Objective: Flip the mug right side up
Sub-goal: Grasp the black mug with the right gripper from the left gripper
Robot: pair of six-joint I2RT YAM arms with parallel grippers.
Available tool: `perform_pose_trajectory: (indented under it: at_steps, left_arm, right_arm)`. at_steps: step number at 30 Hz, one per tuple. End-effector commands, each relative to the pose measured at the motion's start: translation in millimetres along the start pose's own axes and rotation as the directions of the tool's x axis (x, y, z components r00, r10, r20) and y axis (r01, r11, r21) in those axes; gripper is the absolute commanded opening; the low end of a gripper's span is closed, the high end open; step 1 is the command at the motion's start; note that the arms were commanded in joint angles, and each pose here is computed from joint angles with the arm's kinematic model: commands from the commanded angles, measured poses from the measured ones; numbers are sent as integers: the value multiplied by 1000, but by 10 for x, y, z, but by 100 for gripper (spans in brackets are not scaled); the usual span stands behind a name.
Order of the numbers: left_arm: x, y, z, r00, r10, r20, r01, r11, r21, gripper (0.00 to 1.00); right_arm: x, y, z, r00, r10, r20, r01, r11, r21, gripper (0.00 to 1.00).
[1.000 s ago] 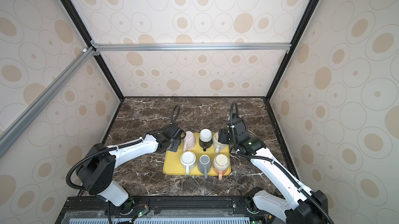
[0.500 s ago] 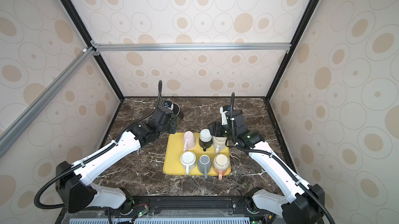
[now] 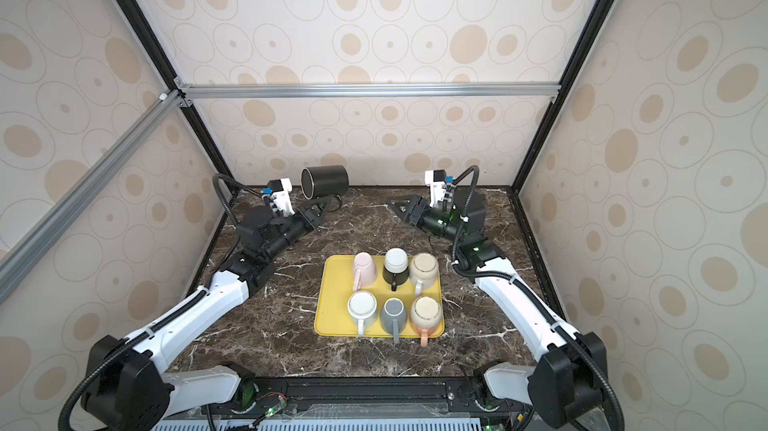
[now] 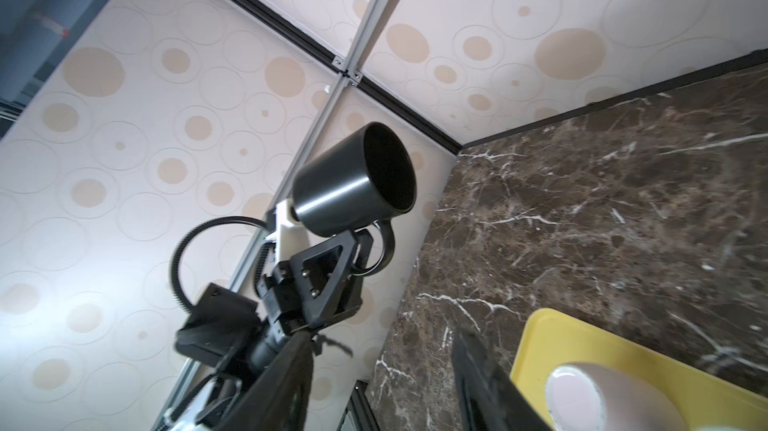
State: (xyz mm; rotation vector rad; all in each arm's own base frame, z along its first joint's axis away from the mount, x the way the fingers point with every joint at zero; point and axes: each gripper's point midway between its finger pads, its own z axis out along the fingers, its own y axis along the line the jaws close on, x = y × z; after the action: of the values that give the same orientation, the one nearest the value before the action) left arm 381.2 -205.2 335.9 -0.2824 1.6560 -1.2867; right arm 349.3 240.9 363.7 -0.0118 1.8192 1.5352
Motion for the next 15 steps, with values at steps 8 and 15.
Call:
perform_pose_trajectory:
  at_steps: [8, 15]
  left_arm:
    - [-142, -1024, -212, 971, -215, -101, 235, 798, 555, 0]
    - [-20, -1028, -129, 961, -240, -135, 274, 768, 579, 0]
  right_arm:
    - [-11, 250, 141, 999, -1, -50, -6, 990, -142, 52]
    - [46, 296, 267, 998, -7, -68, -3, 989, -148, 53]
